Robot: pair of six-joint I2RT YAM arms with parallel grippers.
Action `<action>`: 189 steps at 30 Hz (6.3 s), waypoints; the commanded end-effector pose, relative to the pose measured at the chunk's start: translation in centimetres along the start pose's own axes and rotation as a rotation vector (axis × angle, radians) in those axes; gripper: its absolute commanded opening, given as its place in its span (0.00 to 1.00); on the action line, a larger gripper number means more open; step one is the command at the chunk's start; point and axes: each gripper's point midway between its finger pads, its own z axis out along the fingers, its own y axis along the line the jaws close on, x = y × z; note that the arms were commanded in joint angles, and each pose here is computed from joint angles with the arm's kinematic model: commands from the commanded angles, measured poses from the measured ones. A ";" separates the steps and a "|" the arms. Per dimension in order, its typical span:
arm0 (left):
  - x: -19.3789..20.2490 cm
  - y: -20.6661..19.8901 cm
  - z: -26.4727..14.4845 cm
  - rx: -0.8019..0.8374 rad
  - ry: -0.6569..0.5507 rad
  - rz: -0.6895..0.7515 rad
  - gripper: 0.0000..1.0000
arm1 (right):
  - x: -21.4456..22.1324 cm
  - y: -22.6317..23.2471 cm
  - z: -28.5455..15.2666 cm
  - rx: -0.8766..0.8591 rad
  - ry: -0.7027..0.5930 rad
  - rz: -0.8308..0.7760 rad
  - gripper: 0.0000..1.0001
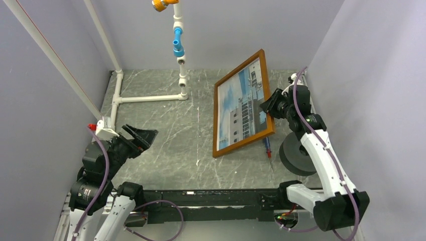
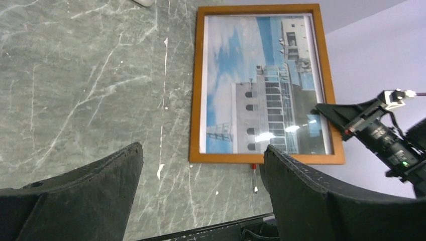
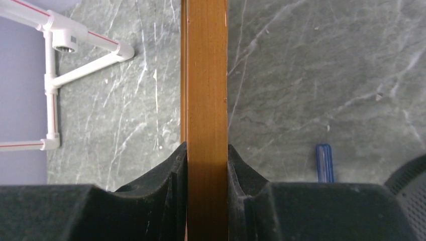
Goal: Take the photo out of the frame
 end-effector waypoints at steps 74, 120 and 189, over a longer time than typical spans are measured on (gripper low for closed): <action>3.0 0.4 2.0 0.048 0.125 -0.025 0.90 | 11.8 -14.4 13.4 0.124 0.315 0.045 0.10; 6.5 1.1 3.3 0.085 0.295 -0.008 0.92 | 7.5 -13.2 15.7 0.417 0.261 -0.210 0.23; 0.8 -4.4 -2.7 0.152 0.159 0.139 0.92 | 22.4 11.6 5.8 0.254 0.040 -0.308 0.00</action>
